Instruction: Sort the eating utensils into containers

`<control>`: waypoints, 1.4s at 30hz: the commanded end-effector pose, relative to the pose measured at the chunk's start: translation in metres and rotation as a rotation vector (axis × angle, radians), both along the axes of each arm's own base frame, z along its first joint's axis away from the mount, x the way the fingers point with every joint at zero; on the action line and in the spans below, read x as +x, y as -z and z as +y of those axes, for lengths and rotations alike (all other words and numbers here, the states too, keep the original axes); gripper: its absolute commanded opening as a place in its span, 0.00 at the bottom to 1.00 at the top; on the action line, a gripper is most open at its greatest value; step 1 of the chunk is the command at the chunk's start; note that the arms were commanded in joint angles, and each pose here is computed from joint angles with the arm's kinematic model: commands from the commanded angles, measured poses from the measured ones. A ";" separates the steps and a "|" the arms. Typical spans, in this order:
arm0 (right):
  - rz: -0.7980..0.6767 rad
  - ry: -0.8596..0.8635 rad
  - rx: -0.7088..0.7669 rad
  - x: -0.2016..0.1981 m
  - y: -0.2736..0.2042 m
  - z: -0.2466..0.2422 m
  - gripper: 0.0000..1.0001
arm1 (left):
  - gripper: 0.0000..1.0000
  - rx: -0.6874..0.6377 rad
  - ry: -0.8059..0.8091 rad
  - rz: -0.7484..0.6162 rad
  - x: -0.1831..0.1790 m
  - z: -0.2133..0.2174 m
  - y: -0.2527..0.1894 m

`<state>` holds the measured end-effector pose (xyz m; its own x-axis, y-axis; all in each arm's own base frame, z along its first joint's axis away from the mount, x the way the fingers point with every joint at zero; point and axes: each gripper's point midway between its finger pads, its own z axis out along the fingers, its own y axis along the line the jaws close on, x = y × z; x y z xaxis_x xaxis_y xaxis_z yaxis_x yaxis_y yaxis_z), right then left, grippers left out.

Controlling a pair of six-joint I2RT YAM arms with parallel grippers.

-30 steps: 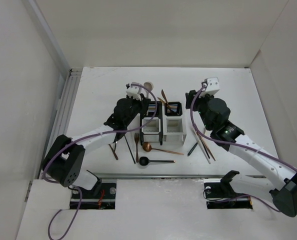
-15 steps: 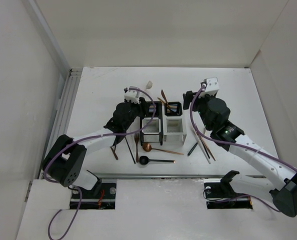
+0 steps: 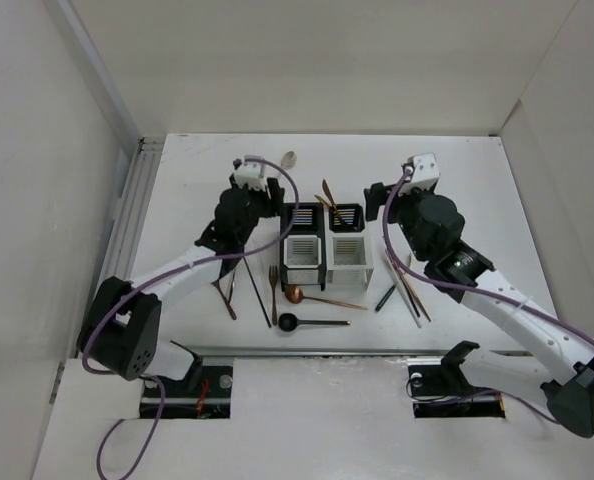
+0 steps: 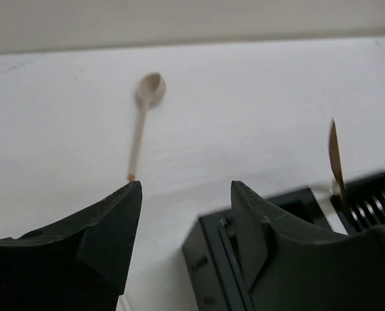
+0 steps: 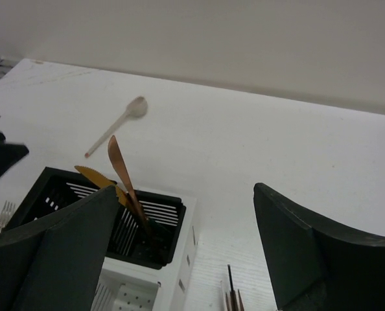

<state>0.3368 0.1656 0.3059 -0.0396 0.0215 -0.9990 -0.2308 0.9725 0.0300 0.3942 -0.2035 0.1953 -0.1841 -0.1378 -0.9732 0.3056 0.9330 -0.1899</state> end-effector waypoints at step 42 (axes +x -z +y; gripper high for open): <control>0.262 -0.197 -0.127 0.154 -0.003 -0.013 0.91 | 0.72 0.437 0.241 0.637 0.187 -0.007 0.164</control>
<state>0.4867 0.1529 0.2791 -0.3482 -0.1384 -0.9272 -0.4035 0.9148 0.0150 0.5846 -0.2235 0.0354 -0.6454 0.3620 -0.6726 0.5248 0.8500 -0.0462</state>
